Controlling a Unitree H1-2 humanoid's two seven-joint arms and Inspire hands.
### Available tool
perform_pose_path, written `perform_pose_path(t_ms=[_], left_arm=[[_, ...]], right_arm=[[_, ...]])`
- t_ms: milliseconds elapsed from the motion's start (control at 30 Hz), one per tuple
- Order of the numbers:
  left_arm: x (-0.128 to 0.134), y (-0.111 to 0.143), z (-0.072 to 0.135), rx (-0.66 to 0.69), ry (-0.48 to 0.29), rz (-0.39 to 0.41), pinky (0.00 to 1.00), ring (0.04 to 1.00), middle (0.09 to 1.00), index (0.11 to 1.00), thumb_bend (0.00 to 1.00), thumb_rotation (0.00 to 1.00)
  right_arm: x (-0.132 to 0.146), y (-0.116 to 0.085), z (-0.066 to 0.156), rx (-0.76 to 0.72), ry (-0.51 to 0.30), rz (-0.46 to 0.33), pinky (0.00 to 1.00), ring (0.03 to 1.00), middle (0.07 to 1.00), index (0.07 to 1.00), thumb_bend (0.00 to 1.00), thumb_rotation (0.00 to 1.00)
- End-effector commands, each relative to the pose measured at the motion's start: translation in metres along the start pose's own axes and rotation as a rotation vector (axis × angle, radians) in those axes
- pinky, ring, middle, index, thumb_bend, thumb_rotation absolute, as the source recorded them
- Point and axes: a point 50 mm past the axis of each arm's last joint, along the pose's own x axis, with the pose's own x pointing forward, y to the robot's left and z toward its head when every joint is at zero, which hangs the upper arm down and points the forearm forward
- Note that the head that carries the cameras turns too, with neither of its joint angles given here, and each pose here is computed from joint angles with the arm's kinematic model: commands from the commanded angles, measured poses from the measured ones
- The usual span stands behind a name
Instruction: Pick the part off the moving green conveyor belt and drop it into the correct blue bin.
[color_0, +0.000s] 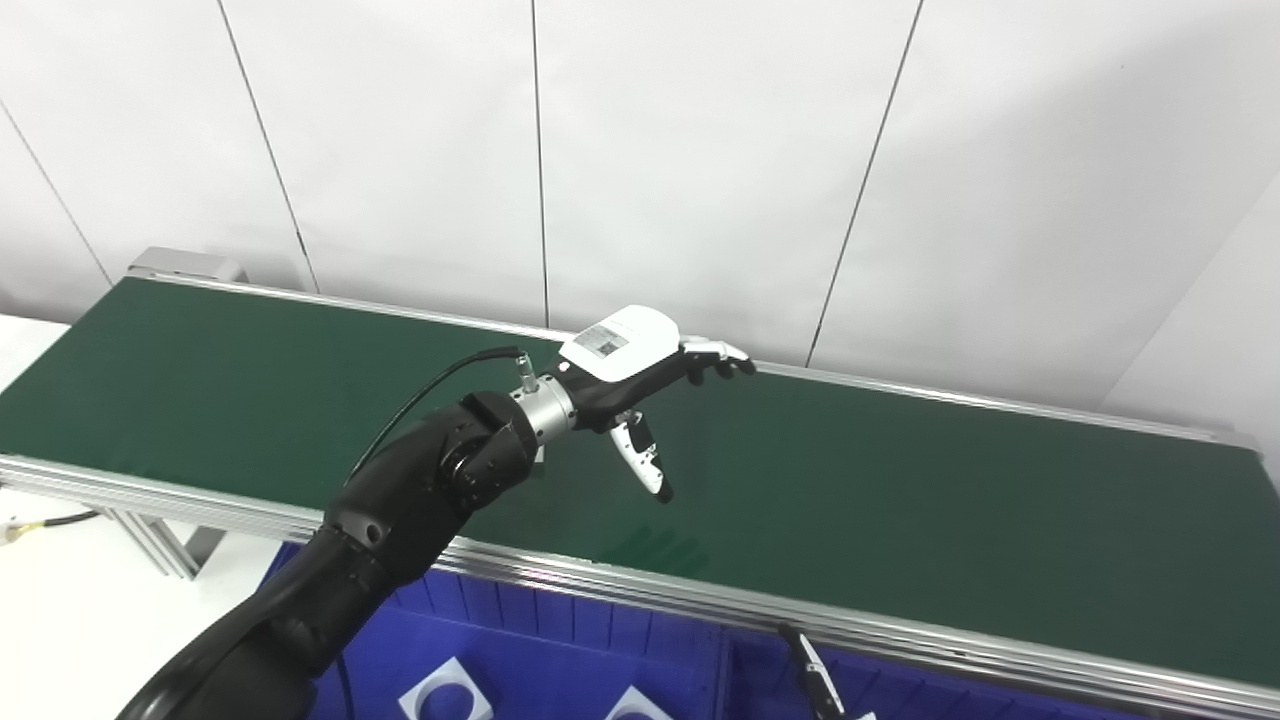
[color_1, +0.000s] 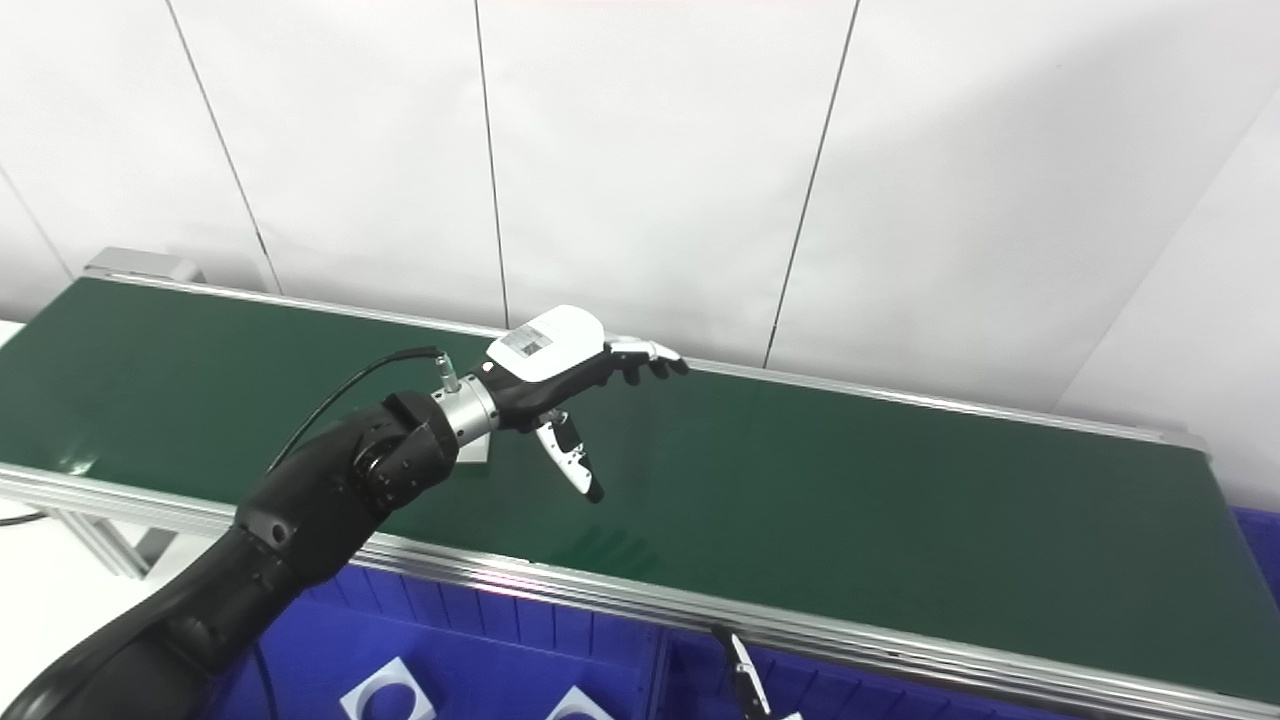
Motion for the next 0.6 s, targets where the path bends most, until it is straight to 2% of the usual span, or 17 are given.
perform_pose_path(t_ms=[0,433,567], left_arm=[[0.011,0.031,-0.005,0.062,0.007,0.047,0.49,0.657,0.775,0.819,1.00,0.15],[-0.001,0.029,-0.023,0.131,0.110,0.003,0.52,0.686,0.784,0.819,1.00,0.15],[-0.003,0.027,-0.030,0.151,0.141,-0.001,0.59,0.719,0.790,0.815,1.00,0.17]], right_arm=[[0.018,-0.001,0.018,0.010,-0.103,-0.002,0.92,0.949,0.960,0.933,0.91,1.00],[0.016,0.001,0.017,0.021,-0.096,0.003,0.93,0.954,0.961,0.930,0.91,1.00],[0.016,0.001,0.017,0.012,-0.098,0.002,0.92,0.956,0.958,0.926,0.90,1.00]])
